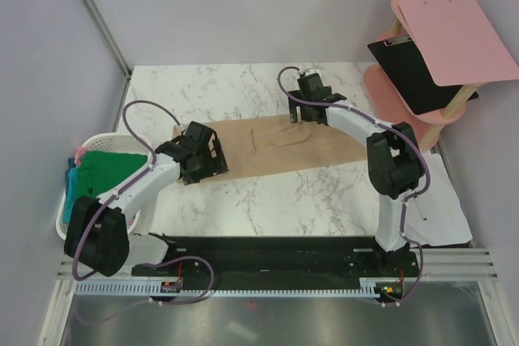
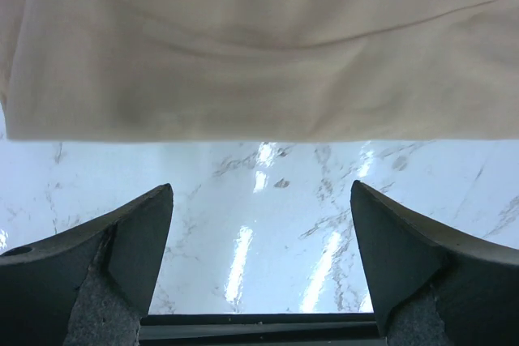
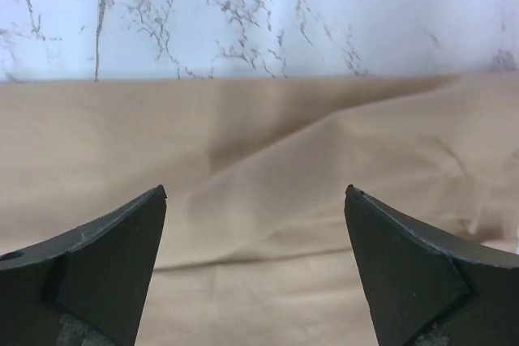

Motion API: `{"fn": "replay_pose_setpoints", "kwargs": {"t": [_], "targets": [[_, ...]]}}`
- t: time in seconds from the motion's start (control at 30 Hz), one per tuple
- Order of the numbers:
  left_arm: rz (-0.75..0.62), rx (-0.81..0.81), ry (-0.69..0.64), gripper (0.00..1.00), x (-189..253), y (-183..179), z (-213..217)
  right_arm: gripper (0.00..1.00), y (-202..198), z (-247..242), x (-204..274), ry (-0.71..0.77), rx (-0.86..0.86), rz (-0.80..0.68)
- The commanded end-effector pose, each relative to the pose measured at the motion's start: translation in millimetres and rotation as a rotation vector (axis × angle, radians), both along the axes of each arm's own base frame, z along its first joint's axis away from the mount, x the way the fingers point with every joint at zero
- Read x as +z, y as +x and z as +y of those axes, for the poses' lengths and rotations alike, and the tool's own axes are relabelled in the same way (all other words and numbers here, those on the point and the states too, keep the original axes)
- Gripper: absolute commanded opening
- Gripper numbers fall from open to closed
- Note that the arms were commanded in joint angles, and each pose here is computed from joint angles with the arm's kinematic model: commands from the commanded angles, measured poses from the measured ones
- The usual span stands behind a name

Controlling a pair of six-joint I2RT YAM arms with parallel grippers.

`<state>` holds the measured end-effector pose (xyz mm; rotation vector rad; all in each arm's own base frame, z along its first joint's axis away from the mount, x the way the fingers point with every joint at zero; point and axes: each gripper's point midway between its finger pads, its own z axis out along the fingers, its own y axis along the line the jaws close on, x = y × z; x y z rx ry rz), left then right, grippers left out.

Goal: Fold and stack the t-shirts
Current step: Rotate the tshirt 80 degrees

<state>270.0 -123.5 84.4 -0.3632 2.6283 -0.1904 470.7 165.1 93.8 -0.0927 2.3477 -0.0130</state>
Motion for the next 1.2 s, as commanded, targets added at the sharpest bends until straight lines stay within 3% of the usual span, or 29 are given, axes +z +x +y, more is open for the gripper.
{"fn": "replay_pose_setpoints", "kwargs": {"t": [0.0, 0.23, 0.53, 0.7, 0.73, 0.8, 0.93, 1.17], "targets": [[0.029, 0.113, -0.053, 0.96, -14, -20, 4, 0.98, 20, -8, -25, -0.164, -0.003, 0.050], [0.133, 0.155, 0.017, 0.97, -50, -24, 11, 0.95, 19, -32, -45, -0.300, -0.081, 0.103], [0.205, 0.189, 0.054, 0.99, -83, 4, 21, 0.90, 11, -50, -58, -0.383, -0.134, 0.158], [0.204, 0.241, 0.055, 0.99, -86, 32, 42, 0.84, 0, -57, -69, -0.421, -0.143, 0.224], [0.206, 0.244, 0.056, 0.99, -86, 37, 45, 0.75, -5, -57, -71, -0.426, -0.138, 0.241], [0.207, 0.252, 0.049, 0.99, -87, 51, 50, 0.70, -11, -58, -76, -0.426, -0.140, 0.268], [0.199, 0.255, 0.046, 0.98, -86, 75, 58, 0.66, -34, -59, -89, -0.421, -0.120, 0.351], [0.150, 0.232, 0.061, 0.98, -72, 141, 63, 0.74, -74, -55, -90, -0.392, -0.079, 0.438]]}}
